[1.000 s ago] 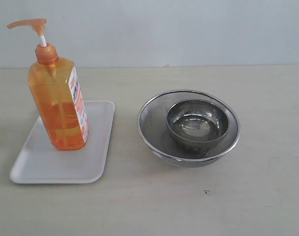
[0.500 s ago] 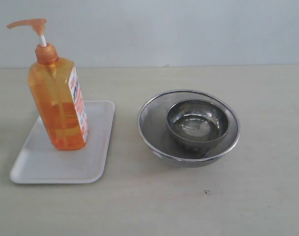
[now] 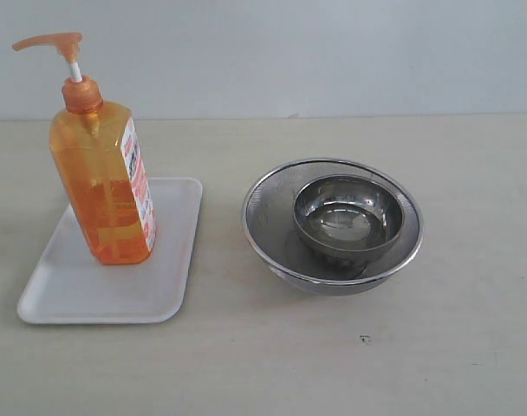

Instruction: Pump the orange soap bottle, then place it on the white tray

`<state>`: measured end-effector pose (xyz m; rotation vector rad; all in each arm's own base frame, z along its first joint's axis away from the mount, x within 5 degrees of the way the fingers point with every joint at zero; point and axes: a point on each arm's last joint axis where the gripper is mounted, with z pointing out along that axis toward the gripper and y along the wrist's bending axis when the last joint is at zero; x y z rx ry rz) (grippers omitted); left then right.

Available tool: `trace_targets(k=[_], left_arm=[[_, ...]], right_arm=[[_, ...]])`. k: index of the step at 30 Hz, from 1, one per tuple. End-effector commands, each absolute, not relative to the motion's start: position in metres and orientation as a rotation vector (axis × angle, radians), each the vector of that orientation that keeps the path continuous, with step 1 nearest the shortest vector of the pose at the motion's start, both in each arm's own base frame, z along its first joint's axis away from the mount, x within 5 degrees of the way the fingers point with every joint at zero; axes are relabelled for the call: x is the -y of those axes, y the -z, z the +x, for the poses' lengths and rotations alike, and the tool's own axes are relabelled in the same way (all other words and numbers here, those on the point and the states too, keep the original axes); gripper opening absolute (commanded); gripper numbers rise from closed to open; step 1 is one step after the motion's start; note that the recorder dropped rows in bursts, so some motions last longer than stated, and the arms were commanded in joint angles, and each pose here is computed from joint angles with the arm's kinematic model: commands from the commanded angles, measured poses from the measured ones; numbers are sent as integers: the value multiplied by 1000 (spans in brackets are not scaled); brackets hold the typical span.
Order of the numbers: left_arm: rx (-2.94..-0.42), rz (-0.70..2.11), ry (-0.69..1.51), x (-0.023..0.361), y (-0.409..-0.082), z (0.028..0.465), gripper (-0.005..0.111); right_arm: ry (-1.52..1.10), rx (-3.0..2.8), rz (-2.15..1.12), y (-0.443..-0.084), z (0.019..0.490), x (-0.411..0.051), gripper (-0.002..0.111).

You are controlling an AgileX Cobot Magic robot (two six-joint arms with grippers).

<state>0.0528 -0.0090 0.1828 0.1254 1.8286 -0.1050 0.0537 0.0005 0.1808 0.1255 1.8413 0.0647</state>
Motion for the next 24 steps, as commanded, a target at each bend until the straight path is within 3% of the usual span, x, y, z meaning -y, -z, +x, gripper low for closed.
trace_targets(k=[1,24], left_arm=[[-1824,114,114,9,-182,53,5],[-1822,114,114,9,-182,53,5]], right_arm=[[-74,-1829,133,-182,53,-1,0],[-76,-1829,135,-182,53,-1,0]])
